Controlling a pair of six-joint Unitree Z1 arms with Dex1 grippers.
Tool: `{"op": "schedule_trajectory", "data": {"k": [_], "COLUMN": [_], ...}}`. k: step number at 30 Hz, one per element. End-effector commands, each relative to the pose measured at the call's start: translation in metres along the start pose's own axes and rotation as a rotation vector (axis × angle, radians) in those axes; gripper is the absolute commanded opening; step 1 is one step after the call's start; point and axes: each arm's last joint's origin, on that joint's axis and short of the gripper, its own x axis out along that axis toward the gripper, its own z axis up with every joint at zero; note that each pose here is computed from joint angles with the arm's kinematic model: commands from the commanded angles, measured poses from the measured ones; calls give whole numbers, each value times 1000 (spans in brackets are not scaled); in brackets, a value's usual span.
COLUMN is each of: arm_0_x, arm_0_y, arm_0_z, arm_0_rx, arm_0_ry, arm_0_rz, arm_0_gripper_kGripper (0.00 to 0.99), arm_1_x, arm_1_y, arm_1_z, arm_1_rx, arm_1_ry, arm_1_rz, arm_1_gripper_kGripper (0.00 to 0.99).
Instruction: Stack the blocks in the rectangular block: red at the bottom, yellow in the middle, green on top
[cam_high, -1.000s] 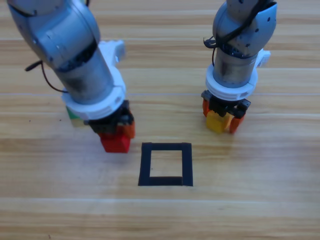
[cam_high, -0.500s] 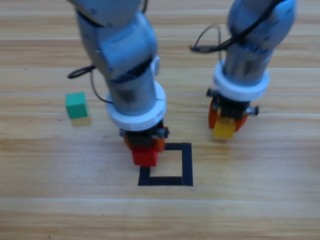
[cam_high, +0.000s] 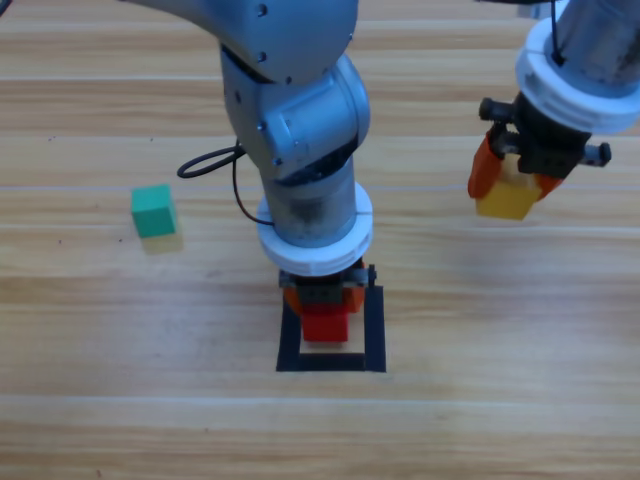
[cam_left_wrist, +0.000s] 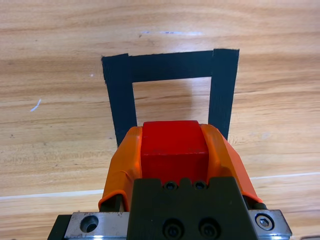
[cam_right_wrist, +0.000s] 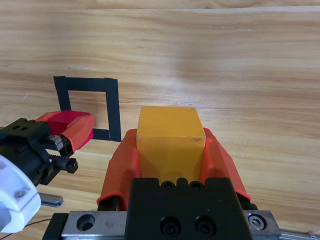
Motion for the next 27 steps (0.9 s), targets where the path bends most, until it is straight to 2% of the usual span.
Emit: {"op": "schedule_trajectory", "data": {"k": [1, 27], "arm_0_x": [26, 37], "arm_0_y": [-13, -20], "arm_0_z": [-8, -5], "arm_0_rx": [2, 5], "arm_0_ry": [12, -6], "arm_0_rz": [51, 59], "arm_0_gripper_kGripper": [152, 152], "arm_1_x": [-2, 15], "arm_1_y": [-11, -5], "arm_1_z": [3, 10], "arm_1_rx": [11, -8], "arm_1_ry": [-4, 17], "arm_1_rz": [-12, -25], "arm_1_gripper_kGripper": [29, 29]}}
